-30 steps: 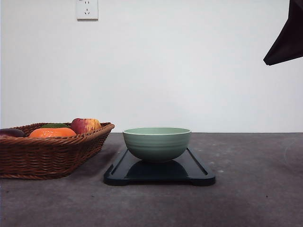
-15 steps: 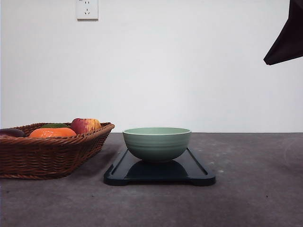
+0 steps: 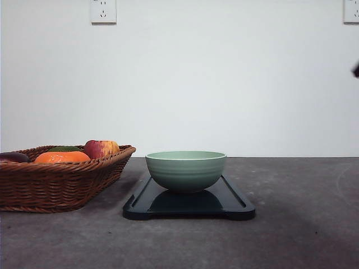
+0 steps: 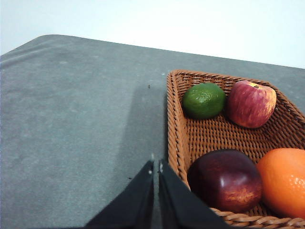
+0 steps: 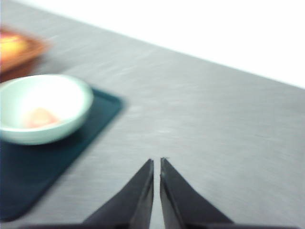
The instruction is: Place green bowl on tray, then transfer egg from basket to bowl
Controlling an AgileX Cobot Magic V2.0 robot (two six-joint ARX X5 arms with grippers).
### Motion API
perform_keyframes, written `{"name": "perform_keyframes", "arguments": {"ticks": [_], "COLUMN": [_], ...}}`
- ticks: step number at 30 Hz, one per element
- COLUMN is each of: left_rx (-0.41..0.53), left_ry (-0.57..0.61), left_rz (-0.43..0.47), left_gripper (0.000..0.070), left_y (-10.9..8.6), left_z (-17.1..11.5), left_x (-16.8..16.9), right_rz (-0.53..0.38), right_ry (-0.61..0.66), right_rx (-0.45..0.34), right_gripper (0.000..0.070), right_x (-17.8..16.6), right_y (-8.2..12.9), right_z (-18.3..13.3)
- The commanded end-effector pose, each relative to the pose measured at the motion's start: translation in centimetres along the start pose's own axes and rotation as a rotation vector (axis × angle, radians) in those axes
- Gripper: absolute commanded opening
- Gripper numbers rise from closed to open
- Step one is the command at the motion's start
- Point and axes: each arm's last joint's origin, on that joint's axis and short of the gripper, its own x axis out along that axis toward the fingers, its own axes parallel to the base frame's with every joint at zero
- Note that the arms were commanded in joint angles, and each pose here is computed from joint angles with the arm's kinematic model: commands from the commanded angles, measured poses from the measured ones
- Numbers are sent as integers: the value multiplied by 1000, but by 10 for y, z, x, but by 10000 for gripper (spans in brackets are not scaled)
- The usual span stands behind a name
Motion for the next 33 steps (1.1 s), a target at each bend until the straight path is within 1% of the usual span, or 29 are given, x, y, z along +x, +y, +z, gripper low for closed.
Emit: {"name": "perform_keyframes", "arguments": {"ticks": [1, 4, 7, 10, 12, 18, 33], "left_rx": [6, 6, 6, 6, 6, 6, 6], "left_ry": [21, 21, 21, 21, 21, 21, 21], "left_rz": [8, 8, 8, 8, 8, 8, 8], "left_gripper": [8, 8, 8, 8, 8, 8, 8], "left_y": [1, 1, 1, 1, 1, 1, 1], "left_z": [-6, -6, -6, -6, -6, -6, -6], "left_x": [2, 2, 2, 2, 2, 2, 2], "right_rz": [-34, -103, -177, -211, -223, -251, -246], "right_ry": [-66, -117, -151, -176, -171, -181, -177], "right_rx": [17, 36, 77, 107, 118, 110, 111], "right_gripper": [15, 15, 15, 15, 15, 15, 15], "right_x": [-6, -15, -19, -20, -22, -24, -24], "right_y": [0, -1, -2, -3, -3, -4, -4], "right_z": [-10, -29, -44, -56, -61, -61, -61]}}
